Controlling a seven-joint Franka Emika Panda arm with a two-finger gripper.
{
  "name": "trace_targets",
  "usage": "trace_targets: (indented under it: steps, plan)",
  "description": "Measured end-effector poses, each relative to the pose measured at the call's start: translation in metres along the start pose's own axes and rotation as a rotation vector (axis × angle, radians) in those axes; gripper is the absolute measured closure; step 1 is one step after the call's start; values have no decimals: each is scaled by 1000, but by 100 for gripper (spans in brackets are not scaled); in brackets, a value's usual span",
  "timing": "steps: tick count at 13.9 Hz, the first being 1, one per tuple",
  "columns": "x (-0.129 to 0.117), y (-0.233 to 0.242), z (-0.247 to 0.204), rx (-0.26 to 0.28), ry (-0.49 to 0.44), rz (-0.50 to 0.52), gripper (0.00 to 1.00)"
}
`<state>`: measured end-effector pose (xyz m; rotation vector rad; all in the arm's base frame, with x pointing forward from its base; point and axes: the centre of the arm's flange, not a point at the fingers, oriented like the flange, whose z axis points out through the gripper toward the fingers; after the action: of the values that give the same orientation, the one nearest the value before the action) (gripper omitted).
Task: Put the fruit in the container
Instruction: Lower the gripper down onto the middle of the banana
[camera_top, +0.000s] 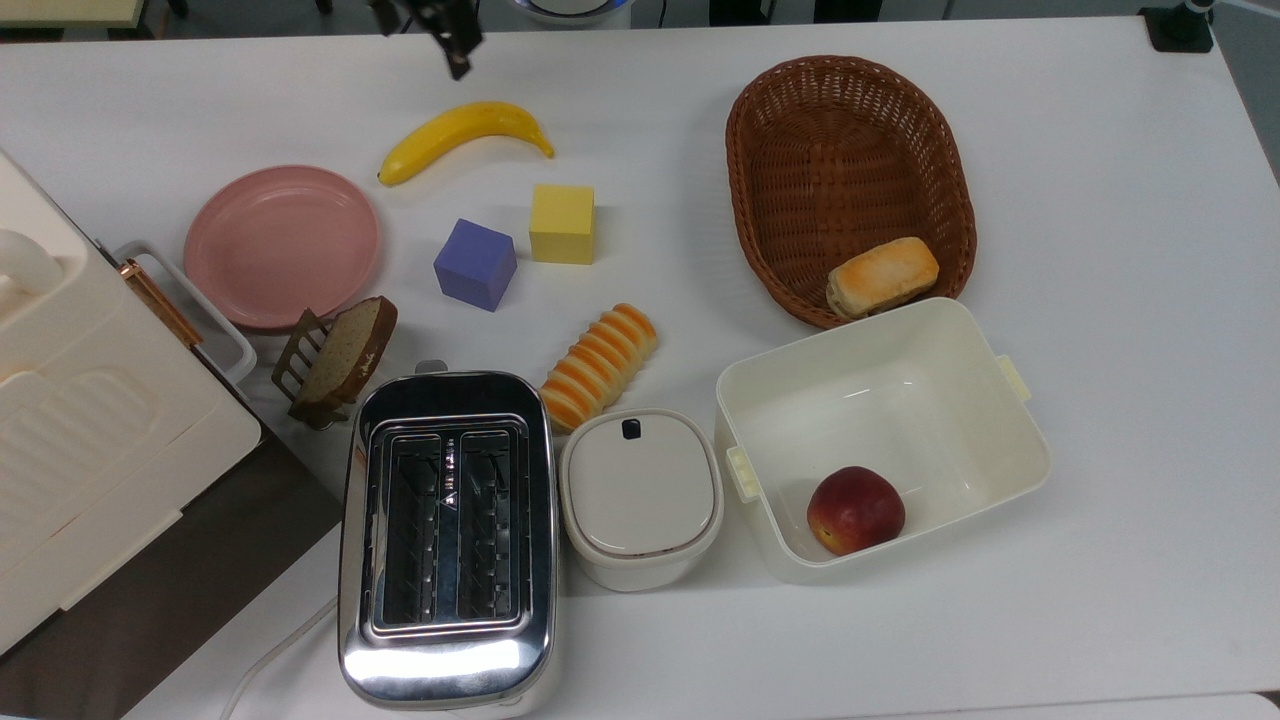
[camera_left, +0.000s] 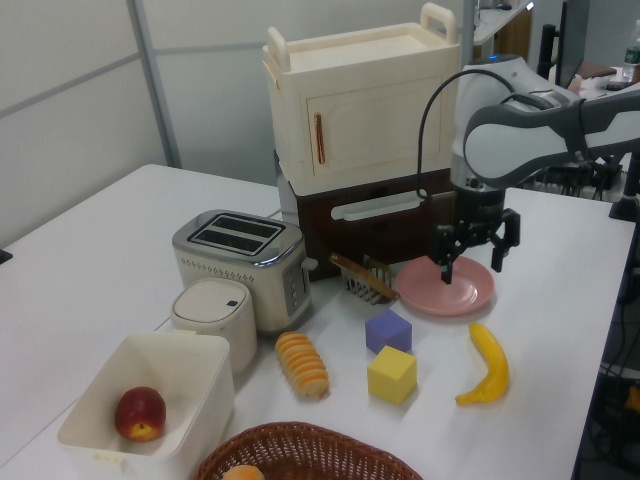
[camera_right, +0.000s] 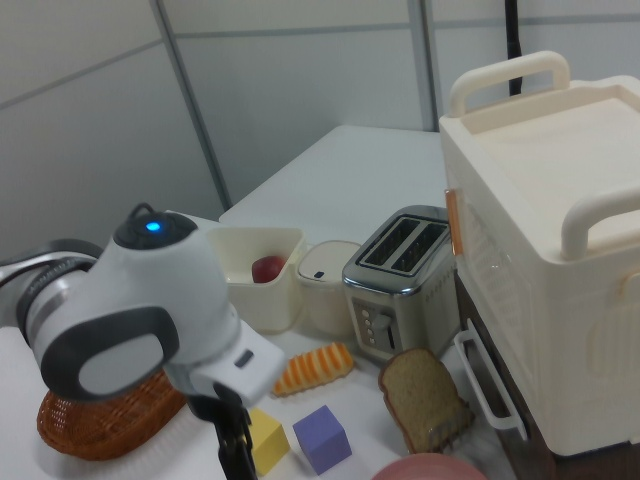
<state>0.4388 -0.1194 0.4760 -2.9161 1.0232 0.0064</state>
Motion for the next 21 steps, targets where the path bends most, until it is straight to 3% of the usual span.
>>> trace_targets:
  steps: [4, 9, 14, 21]
  plan:
    - [9, 42, 16, -22, -22, 86, 0]
    - [6, 42, 40, -69, -46, 38, 0]
    - [23, 33, 77, -116, -28, -19, 0]
    - [12, 28, 101, -111, -9, -109, 0]
